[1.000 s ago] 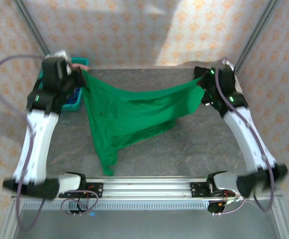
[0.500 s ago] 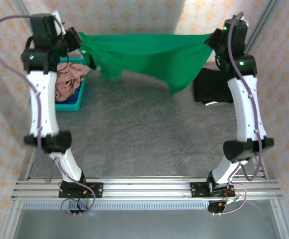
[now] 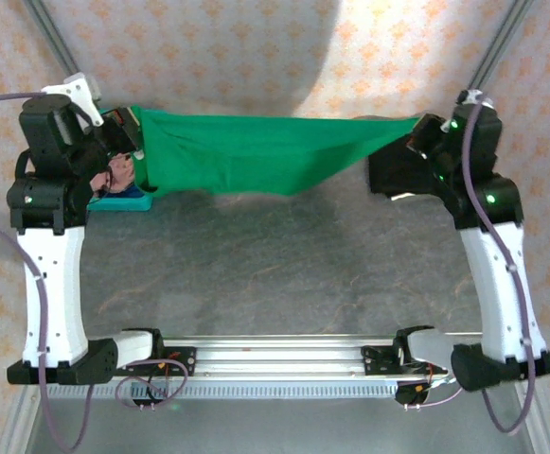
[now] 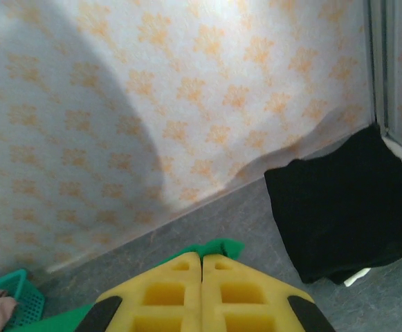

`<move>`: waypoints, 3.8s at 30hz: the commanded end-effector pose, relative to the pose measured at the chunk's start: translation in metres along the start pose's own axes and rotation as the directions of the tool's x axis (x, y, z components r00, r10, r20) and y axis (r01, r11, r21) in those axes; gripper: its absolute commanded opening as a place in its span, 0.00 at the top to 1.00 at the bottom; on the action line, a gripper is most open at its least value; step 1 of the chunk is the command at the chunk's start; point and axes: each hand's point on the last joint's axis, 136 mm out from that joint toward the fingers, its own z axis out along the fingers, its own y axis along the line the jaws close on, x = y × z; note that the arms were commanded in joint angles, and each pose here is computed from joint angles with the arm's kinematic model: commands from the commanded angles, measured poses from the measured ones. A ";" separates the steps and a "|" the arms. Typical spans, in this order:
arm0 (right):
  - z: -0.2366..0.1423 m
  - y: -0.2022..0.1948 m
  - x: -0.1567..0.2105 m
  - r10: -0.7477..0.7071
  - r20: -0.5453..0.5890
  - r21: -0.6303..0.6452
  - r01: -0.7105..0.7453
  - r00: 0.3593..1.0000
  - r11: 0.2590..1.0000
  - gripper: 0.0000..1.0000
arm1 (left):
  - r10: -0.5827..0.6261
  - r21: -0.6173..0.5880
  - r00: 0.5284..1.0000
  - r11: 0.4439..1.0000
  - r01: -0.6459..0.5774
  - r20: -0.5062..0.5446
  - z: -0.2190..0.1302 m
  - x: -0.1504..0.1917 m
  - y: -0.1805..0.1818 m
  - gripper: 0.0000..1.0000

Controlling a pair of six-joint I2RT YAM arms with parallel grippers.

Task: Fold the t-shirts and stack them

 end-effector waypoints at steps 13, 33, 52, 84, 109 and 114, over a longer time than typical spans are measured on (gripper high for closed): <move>0.133 -0.027 0.060 -0.028 -0.196 0.203 0.068 0.980 0.977 1.00 | -0.092 -0.242 0.958 0.970 0.024 -0.272 0.142 0.076 0.072 1.00; 0.227 -0.018 0.264 -0.100 -0.640 0.140 0.244 0.761 0.960 0.44 | -0.066 -0.350 0.802 0.919 -0.183 -0.593 0.224 0.208 0.107 0.13; 0.056 -0.126 0.438 0.110 -0.766 0.306 0.209 0.633 0.929 0.68 | -0.245 -0.371 0.610 0.925 -0.086 -0.754 0.072 0.470 0.114 0.32; 0.103 -0.045 0.373 0.004 -0.671 0.136 0.118 0.741 0.984 0.71 | -0.245 -0.410 0.671 0.907 -0.096 -0.700 0.285 0.347 0.115 0.41; 0.087 -0.097 0.420 0.037 -0.715 0.229 0.184 0.698 0.956 0.72 | -0.264 -0.390 0.558 0.913 -0.118 -0.787 0.303 0.385 0.128 0.60; 0.085 -0.100 0.420 0.035 -0.713 0.232 0.188 0.700 0.954 0.73 | -0.258 -0.377 0.557 0.920 -0.107 -0.789 0.307 0.382 0.124 0.80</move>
